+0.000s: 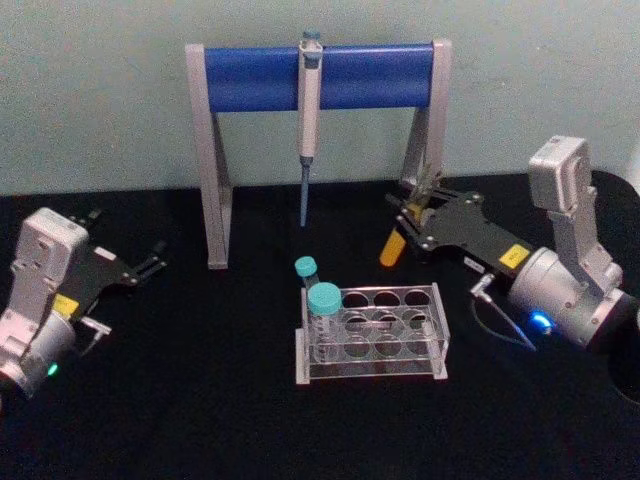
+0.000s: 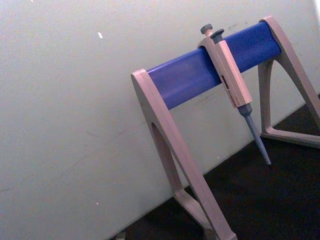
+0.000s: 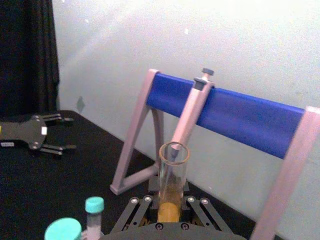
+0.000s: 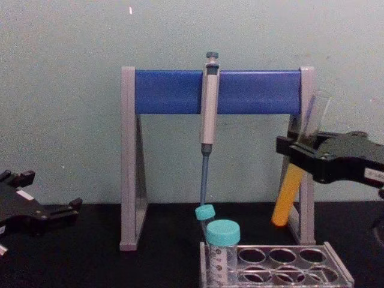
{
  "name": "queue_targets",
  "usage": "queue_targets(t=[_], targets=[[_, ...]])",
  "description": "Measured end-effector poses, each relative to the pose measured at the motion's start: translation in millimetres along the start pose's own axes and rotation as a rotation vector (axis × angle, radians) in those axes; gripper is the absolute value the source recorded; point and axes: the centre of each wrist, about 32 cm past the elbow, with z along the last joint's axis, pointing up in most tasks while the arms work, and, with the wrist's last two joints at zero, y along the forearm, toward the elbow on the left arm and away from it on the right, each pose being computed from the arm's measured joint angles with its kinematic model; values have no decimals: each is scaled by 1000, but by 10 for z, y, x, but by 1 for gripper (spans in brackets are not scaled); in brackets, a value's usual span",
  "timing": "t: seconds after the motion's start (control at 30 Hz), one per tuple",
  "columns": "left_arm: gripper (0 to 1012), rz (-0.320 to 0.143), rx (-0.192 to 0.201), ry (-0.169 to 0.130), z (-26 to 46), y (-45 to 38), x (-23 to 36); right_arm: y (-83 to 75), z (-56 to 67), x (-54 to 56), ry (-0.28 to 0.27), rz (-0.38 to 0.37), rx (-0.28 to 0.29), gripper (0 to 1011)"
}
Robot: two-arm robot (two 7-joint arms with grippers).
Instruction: Pick up the test tube from the test tube rack, shake it, then place it back into the test tube rack.
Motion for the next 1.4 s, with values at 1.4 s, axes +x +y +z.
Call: queue_targets(t=[1.4], targets=[[1001,0,0,0,0,0,0,69,36,-56,-16,35,-3,222]])
